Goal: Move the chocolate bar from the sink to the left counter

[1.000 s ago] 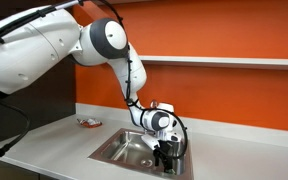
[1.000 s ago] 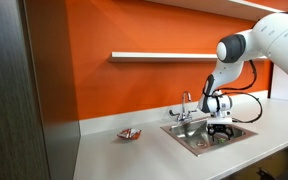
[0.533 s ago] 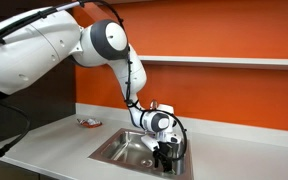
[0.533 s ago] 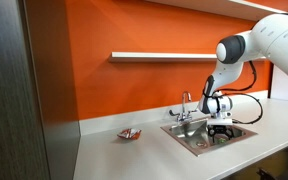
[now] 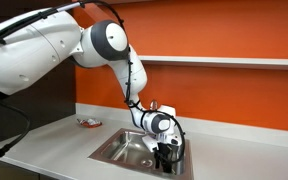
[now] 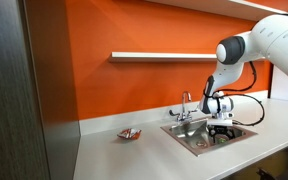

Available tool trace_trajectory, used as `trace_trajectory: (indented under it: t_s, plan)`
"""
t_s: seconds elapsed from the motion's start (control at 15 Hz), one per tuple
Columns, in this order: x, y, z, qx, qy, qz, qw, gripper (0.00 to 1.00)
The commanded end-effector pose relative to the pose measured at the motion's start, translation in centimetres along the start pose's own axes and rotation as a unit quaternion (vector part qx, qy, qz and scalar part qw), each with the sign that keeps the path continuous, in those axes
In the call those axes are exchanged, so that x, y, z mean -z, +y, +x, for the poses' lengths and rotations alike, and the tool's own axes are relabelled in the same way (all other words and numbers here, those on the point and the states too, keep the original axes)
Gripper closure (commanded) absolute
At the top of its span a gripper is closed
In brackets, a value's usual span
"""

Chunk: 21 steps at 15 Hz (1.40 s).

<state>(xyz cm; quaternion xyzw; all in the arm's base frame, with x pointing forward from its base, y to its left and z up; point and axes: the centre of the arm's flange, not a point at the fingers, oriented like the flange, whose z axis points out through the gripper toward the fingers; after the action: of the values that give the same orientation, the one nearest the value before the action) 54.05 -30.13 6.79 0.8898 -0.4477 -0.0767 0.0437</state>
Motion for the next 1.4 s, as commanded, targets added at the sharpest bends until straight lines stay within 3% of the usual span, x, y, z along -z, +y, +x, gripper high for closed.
trace_trajectory:
  t_s: [0.0, 0.93, 1.0, 1.07, 1.33]
  plan:
    - [0.0, 0.4, 0.7, -0.021, -0.004, 0.002, 0.9998, 0.00]
    - [-0.7, 0.8, 1.2, -0.027, -0.008, -0.001, 0.9996, 0.00]
    - [-0.8, 0.8, 1.2, -0.026, -0.008, 0.000, 0.9996, 0.10]
    - [-0.9, 0.8, 1.3, -0.025, -0.008, 0.000, 0.9996, 0.28]
    - [-0.9, 0.6, 1.6, -0.024, -0.006, 0.002, 0.9997, 0.60]
